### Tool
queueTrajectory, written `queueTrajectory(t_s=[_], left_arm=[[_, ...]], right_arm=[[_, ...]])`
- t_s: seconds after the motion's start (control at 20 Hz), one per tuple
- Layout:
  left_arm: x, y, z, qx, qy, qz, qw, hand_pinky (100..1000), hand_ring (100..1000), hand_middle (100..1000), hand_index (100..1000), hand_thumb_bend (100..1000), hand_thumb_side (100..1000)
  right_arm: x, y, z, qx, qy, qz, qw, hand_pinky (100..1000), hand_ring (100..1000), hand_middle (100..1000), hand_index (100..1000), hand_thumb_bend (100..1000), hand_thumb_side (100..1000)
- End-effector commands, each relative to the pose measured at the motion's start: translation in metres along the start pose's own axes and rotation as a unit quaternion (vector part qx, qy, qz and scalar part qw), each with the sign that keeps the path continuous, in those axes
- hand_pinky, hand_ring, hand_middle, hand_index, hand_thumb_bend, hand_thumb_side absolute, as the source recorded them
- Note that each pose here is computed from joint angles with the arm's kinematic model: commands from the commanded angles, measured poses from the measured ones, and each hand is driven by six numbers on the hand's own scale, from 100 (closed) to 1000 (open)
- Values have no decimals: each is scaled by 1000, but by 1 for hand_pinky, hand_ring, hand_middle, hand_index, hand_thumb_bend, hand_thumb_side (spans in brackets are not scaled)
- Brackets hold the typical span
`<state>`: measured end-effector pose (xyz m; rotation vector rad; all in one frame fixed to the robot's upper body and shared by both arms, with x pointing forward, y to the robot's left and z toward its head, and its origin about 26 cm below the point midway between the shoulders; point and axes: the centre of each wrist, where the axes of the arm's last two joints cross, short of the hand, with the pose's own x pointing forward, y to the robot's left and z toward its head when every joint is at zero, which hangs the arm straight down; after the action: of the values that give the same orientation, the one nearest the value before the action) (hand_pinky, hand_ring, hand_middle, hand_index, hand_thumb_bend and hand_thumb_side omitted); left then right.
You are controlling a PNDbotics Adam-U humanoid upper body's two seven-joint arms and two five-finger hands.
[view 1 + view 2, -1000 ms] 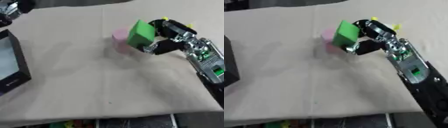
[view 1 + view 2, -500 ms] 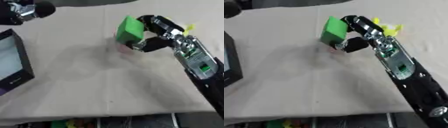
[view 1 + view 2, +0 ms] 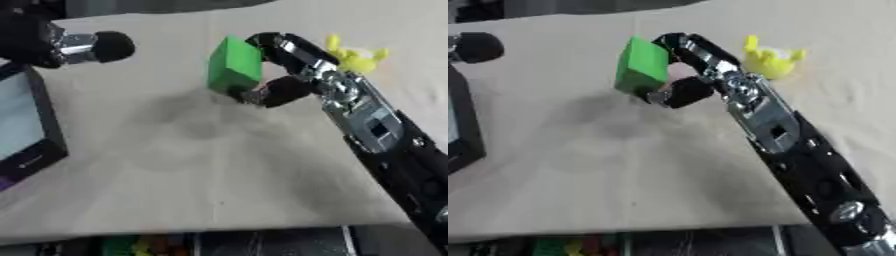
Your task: Pick up the objects with one hand, pass them to the other hand, and then place them into the box on the other side of the table.
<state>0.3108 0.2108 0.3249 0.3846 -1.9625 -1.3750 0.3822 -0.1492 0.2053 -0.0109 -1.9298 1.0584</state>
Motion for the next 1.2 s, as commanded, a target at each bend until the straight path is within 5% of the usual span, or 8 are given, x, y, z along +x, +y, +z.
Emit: queueTrajectory(t_s=[0.05, 1.2], left_arm=[[11, 8, 0, -15, 4, -42, 999, 880, 814, 833, 861, 700, 581], [33, -8, -33, -83, 3, -106, 991, 882, 839, 844, 863, 685, 545]], right_arm=[[9, 0, -7, 1, -24, 15, 1000, 865, 712, 603, 669, 362, 100], [27, 26, -34, 34, -54, 34, 997, 865, 715, 604, 669, 339, 100]])
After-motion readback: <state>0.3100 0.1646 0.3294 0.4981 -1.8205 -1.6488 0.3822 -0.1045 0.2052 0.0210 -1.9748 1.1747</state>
